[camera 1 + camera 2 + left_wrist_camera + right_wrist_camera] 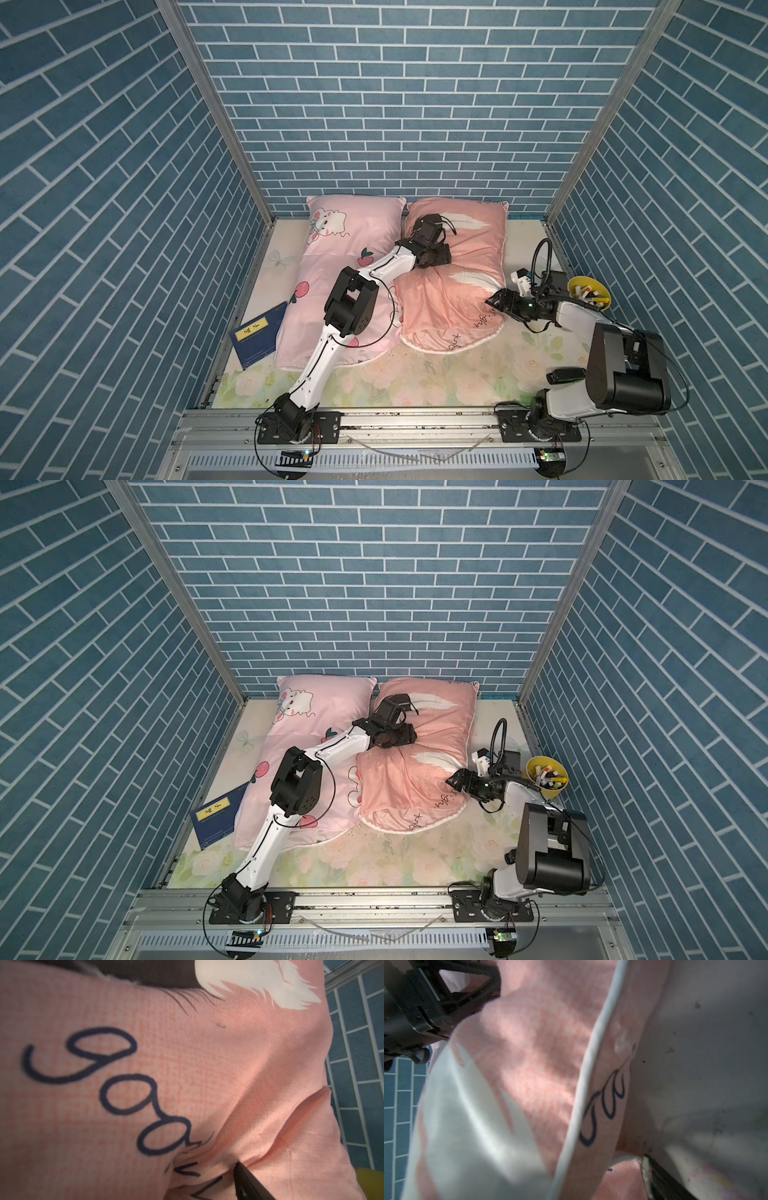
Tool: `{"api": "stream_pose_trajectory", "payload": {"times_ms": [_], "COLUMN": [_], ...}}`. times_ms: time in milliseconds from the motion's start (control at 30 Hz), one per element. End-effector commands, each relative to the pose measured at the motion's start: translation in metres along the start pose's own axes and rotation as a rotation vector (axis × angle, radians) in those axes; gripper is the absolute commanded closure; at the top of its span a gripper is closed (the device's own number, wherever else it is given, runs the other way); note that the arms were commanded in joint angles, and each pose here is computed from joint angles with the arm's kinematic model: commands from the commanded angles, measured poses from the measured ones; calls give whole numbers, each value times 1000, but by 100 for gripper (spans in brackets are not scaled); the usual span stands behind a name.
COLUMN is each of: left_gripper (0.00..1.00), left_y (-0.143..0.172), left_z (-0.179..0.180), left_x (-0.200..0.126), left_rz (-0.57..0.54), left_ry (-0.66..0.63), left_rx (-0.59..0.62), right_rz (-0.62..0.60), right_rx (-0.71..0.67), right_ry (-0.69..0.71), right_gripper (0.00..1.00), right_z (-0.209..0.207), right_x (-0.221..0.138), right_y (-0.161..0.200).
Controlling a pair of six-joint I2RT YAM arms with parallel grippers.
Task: Zip up pillowcases
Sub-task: Adjust the pillowcase at the center of the board, then pick up the pillowcase from the center of the board.
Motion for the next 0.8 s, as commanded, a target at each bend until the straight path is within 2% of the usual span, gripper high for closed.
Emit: {"api": "stream_pose_trajectory", "payload": {"times_ms": [0,167,333,600,767], "left_gripper": [29,29,29,29,30], "left_y": [-7,-10,-13,-21,-26], "left_z": [98,99,104,114,117], "left_x": [21,21,19,22,22], "left_rz": [-19,-24,-25,-29,-30], "left_ry": [-242,-239,-244,-247,-249], "left_rx": [-62,-71,-78,-110,-116], "right_rz": [34,81,88,178,191], "right_rx": [-49,-73,-36,6,22], "right_ry": [-142,-187,-229,-213,-205], "right_gripper": [11,6,14,19,23], "right_z": [18,34,57,90,103], "right_x": [8,18,9,2,-6], "right_y": [0,11,11,47,62]}}
Point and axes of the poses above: each gripper's point midway between its finger pads, its own x axis out along the fingers, its own z axis along the line the jaws close on, y = z × x, the point moved 2 cm from there along -x, back along the fingers, and after that the axes turned 1 degree about x, right-handed, at the moved point
